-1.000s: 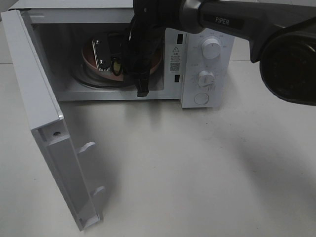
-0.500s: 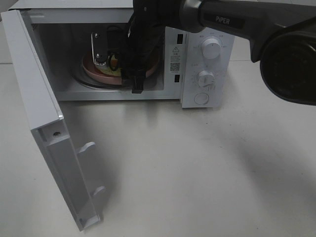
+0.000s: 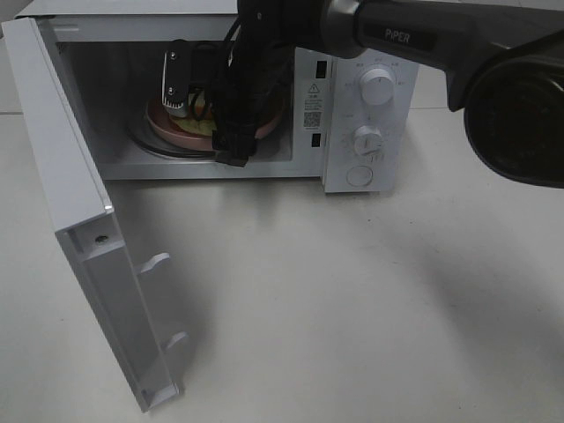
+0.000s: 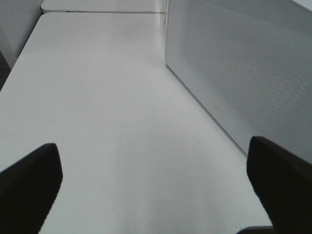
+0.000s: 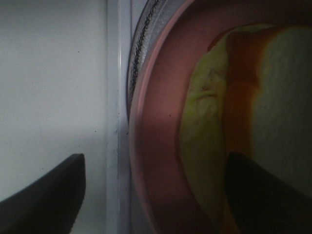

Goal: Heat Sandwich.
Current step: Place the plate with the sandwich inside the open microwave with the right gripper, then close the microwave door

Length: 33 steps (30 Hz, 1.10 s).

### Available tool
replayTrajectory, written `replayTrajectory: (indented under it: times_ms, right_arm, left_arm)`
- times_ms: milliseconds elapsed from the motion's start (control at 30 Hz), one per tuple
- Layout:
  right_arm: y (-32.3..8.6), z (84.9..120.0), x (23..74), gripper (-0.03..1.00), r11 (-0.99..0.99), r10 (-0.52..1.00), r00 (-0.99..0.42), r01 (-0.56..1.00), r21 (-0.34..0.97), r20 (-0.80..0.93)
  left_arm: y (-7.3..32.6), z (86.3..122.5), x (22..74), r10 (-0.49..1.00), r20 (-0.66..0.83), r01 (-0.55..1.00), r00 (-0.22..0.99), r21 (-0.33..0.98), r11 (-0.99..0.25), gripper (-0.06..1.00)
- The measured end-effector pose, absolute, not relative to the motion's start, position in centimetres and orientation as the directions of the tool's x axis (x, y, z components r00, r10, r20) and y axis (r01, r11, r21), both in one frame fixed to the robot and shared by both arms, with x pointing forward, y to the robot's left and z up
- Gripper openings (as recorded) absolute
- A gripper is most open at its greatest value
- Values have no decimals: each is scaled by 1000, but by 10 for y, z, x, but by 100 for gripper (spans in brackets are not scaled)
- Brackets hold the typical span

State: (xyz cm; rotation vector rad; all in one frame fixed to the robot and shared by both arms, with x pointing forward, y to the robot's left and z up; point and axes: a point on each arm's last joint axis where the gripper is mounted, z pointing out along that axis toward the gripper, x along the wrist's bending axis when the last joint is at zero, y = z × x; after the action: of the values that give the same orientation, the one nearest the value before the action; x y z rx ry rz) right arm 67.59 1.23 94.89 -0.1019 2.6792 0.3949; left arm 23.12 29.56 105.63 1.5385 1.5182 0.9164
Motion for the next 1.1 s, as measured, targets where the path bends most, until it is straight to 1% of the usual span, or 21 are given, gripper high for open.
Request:
replayTrajectory:
  times_ms: [133,400,867,1100]
  right_arm:
    - [12,949,676,76,957,29,-911,-94,276,-412]
    - [11,949,674,76,956,59,-913,-65,285,-404]
    - [0,938,658,76,961,53,-921,-59,272,-385]
    - [-5,949,651,76,955,61,-910,-67,290,-411]
  left_arm:
    - [296,1056,231,999,-26,443,29,897,10,97]
    - [296,1056,231,999,-26,443,29,897,10,97]
    - [296,1056,231,999,-26,443,29,897,10,97]
    - [296,1056,231,999,-26,443,29,897,10,97]
